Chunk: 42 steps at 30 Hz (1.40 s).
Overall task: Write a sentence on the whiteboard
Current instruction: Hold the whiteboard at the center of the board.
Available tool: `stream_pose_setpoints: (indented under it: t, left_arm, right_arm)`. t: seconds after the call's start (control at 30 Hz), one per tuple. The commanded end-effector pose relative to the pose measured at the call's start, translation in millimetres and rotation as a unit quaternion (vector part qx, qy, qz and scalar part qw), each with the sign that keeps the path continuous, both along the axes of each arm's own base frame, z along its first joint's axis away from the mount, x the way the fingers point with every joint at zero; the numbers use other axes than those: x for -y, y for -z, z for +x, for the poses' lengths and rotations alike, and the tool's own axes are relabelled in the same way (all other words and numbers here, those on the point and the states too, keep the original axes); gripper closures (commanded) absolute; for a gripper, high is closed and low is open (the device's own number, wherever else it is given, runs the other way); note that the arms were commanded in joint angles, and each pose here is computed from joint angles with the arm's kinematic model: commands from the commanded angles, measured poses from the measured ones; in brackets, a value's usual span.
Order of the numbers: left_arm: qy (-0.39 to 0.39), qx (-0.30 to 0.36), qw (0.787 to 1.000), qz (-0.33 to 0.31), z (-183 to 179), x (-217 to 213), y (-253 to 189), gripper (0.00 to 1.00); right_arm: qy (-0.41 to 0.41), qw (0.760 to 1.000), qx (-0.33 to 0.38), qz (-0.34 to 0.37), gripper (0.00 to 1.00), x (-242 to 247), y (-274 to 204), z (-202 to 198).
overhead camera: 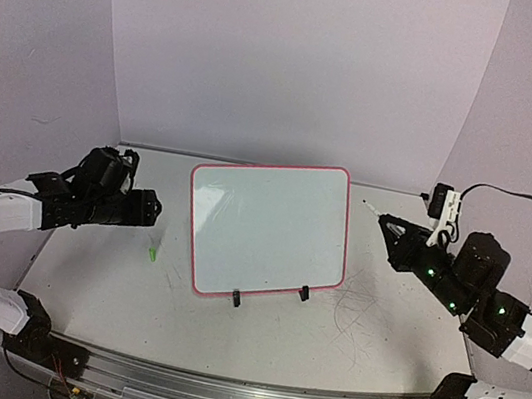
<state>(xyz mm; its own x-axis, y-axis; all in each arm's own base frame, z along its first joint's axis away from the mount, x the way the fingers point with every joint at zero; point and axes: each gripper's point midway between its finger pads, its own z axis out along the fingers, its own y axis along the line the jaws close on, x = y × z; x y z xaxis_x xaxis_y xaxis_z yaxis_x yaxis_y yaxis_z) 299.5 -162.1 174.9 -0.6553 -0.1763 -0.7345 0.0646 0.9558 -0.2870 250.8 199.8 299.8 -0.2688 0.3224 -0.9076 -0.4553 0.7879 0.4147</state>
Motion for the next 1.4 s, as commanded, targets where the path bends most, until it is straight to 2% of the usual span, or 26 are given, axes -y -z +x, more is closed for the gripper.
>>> stream_pose_setpoints:
  t: [0.0, 0.1, 0.4, 0.57, 0.63, 0.77, 1.0, 1.23, 1.37]
  left_arm:
    - [0.016, 0.054, 0.998, -0.028, 1.5, 2.8, -44.4, 0.08]
    - [0.027, 0.054, 0.998, -0.030, 5.8, 9.4, -47.5, 0.01]
    - [0.038, 0.075, 0.991, -0.100, 21.4, 17.9, -62.9, 0.01]
    - [0.091, 0.067, 0.982, -0.149, 28.3, 26.4, -61.5, 0.04]
    - [0.112, 0.053, 0.975, -0.187, 31.8, 26.2, -55.7, 0.04]
    - [0.167, 0.051, 0.945, -0.276, 31.8, 25.2, -50.2, 0.05]
    - [0.249, 0.051, 0.928, -0.271, 24.9, 40.8, -35.8, 0.05]
    - [0.240, 0.014, 0.931, -0.274, 32.4, 43.6, -6.5, 0.06]
    - [0.254, 0.010, 0.924, -0.286, 34.8, 49.7, -4.3, 0.10]
  right_arm:
    - [0.077, 0.995, 0.014, 0.062, 1.00, 35.5, -13.4, 0.5]
    - [0.092, 0.992, 0.033, 0.081, 1.00, 48.7, -17.0, -5.0]
    - [0.065, 0.998, 0.013, 0.020, 1.00, 32.0, -17.8, -1.3]
    - [0.053, 0.998, 0.008, -0.015, 1.00, 20.4, -16.6, 5.3]
    - [0.044, 0.998, 0.001, -0.039, 1.00, 11.7, -11.1, 10.0]
    - [0.001, 0.998, -0.006, -0.066, 1.00, -14.7, -9.5, 17.1]
    - [-0.063, 0.994, -0.004, -0.086, 1.00, -61.2, -8.2, 19.9]
    - [-0.114, 0.988, -0.006, -0.101, 1.00, -112.9, -4.9, 18.7]
    - [-0.121, 0.986, 0.005, -0.114, 1.00, -136.1, -7.1, 17.9]
